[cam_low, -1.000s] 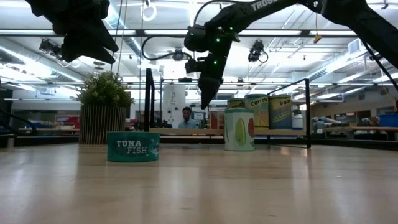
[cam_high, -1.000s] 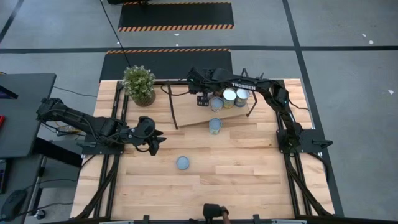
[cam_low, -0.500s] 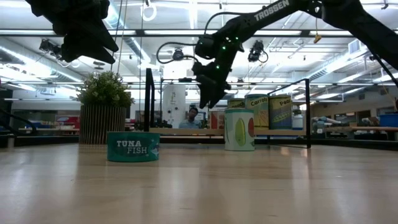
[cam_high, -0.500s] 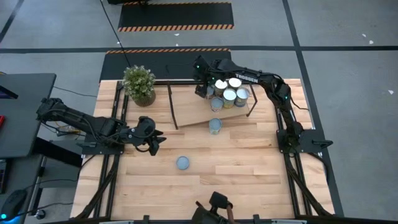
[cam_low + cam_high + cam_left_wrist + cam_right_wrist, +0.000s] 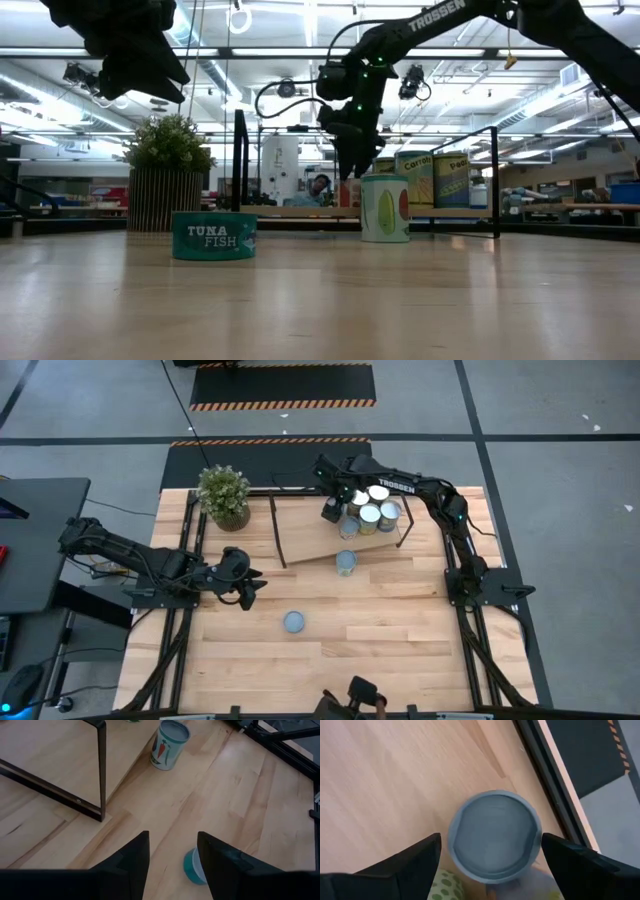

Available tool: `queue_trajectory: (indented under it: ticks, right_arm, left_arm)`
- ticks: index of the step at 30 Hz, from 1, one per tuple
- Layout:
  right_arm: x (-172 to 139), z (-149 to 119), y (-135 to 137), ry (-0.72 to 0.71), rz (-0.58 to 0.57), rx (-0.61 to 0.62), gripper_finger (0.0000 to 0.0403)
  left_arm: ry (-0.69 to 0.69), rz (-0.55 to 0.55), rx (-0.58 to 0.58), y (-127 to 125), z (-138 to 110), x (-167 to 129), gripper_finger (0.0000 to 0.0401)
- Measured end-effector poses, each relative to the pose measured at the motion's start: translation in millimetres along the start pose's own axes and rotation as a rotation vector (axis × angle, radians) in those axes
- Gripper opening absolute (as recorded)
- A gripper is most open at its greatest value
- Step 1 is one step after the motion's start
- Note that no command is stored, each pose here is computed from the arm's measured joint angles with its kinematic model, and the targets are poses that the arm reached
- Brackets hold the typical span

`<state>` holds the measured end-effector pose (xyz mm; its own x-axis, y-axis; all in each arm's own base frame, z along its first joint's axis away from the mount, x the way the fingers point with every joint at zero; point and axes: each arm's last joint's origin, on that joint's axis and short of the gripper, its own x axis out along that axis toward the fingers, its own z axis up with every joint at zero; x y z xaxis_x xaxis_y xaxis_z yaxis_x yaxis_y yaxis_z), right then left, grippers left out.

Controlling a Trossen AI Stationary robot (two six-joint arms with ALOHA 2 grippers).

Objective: Pick and place cans onto a shelf
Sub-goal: Put the canned tomato can on the shelf

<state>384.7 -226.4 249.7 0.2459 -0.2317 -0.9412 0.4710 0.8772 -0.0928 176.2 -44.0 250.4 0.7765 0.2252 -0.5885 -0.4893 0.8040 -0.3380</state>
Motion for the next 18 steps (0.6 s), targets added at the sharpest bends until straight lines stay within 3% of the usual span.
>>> queue_trajectory:
  ticks: [8, 12, 18]
  right_arm:
    - [-5, 7, 1, -0.059, -0.020, 0.003, 0.0352]
    - [-6, 14, -1, -0.122, -0.099, -0.011, 0.0352]
    - [5, 15, -24, -0.183, -0.133, 0.080, 0.0352]
  left_arm:
    - [0.002, 0.002, -0.006, 0, 0, 0, 0.0172]
    - [0.002, 0.002, -0.013, 0, 0, 0, 0.0172]
    - [0.002, 0.001, -0.038, 0, 0, 0, 0.0172]
